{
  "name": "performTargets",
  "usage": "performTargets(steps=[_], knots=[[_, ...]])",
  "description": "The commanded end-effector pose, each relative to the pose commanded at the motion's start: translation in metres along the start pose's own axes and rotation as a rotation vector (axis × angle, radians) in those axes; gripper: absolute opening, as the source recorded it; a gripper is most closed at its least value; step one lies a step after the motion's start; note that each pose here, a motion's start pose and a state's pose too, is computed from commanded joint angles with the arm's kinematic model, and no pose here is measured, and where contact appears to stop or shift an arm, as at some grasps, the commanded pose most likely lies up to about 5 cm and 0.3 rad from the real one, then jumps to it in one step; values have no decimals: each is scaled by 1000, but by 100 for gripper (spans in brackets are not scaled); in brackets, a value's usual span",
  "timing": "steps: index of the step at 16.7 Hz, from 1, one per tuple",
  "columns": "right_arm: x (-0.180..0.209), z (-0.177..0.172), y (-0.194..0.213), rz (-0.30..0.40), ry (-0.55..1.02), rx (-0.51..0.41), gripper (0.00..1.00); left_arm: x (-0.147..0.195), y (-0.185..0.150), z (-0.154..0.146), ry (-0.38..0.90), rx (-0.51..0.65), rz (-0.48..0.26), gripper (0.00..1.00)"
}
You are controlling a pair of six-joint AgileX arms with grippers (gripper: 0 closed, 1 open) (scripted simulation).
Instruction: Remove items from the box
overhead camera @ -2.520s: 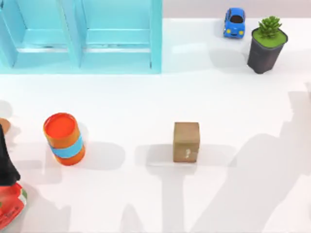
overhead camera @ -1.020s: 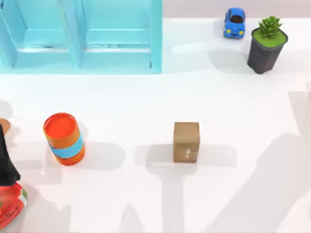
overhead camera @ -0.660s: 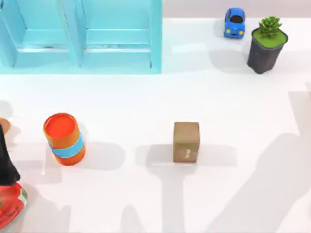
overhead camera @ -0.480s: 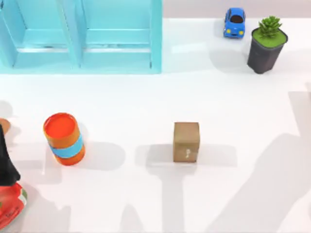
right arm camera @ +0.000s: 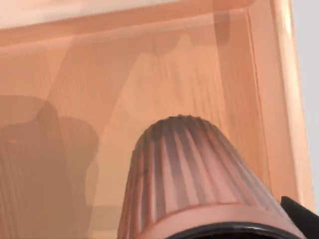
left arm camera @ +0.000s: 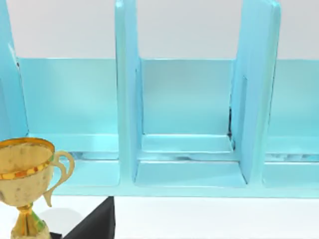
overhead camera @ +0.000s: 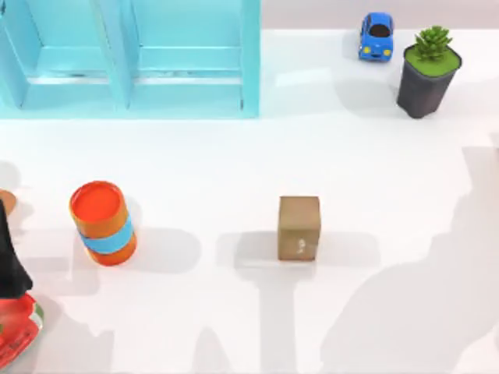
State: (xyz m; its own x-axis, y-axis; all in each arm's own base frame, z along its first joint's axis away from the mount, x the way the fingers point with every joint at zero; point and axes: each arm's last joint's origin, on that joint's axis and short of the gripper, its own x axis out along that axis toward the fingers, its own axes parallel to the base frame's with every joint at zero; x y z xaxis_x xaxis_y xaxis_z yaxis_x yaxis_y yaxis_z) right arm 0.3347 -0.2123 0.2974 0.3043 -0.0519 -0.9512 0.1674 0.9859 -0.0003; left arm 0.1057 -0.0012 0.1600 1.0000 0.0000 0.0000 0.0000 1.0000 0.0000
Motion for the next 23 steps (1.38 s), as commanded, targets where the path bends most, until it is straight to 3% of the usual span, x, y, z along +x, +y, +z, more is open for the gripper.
performTargets(steps=[4, 11, 17, 20, 23], knots=[[-31, 5, 8, -12, 2, -23, 0, 0, 0, 0, 0, 0, 0, 100], [9, 10, 46, 25, 300, -118, 0, 0, 0, 0, 0, 0, 0, 100], [13, 10, 49, 26, 312, -111, 0, 0, 0, 0, 0, 0, 0, 100], [26, 13, 80, 18, 347, -104, 0, 0, 0, 0, 0, 0, 0, 100], [44, 9, 144, 2, 384, -118, 0, 0, 0, 0, 0, 0, 0, 100]])
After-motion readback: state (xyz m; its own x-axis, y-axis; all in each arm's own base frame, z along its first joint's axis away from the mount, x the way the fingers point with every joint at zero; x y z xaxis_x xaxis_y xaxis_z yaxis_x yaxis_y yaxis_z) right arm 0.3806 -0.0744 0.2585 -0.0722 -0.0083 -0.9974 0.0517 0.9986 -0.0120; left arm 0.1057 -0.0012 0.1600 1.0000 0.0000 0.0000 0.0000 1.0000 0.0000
